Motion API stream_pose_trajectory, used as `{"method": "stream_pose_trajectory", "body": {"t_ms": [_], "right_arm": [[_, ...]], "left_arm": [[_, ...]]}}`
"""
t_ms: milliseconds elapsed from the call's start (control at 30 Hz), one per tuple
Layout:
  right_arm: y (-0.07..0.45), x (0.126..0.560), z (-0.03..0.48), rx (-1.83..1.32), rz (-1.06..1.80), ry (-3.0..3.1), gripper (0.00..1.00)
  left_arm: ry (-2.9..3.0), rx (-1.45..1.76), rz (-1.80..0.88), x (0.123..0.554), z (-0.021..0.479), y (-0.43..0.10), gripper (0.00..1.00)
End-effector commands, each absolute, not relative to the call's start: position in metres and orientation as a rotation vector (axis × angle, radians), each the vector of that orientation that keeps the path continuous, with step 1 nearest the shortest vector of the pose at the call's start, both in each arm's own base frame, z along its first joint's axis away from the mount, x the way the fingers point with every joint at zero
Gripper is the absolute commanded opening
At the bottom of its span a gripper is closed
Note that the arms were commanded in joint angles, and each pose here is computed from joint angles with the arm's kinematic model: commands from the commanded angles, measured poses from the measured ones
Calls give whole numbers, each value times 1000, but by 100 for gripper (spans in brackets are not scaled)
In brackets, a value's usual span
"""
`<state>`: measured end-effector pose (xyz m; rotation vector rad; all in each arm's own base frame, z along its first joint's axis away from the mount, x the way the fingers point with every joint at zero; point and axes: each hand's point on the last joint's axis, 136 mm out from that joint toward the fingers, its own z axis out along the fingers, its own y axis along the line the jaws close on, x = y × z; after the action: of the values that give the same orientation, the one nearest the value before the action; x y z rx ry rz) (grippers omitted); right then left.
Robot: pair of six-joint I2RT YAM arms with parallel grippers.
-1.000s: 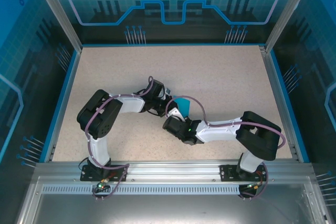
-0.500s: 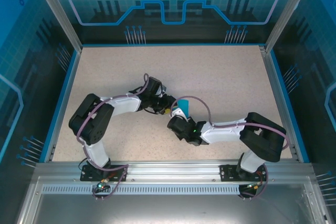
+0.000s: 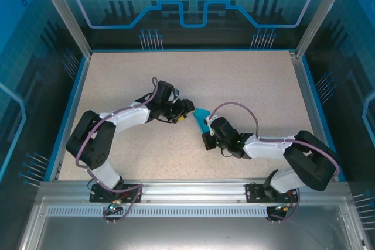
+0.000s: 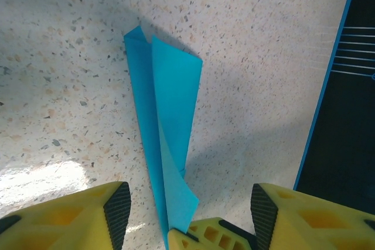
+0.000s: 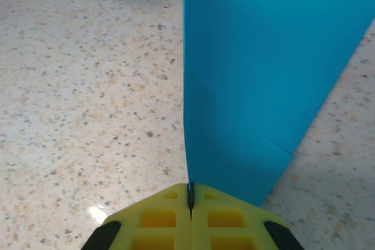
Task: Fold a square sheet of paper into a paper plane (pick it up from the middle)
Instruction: Fold the wing for the fifth time at the center of the table.
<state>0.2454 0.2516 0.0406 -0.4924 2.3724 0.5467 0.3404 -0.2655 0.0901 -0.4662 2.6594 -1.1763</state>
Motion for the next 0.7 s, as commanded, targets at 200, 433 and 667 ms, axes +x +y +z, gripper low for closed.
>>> {"method": "stream_pose_trajectory", "body": {"t_ms": [200, 433, 667], "right_arm": [[253, 242, 41, -554, 570, 2338, 1], [249, 238, 35, -585, 498, 2357, 3], [251, 236, 39, -636, 416, 2355, 10]], "left_arm": [[2803, -469, -1223, 343, 66, -293, 63], [2894, -448, -1160, 341, 52, -297, 46], [2961, -430, -1133, 335, 44, -299, 20]]}}
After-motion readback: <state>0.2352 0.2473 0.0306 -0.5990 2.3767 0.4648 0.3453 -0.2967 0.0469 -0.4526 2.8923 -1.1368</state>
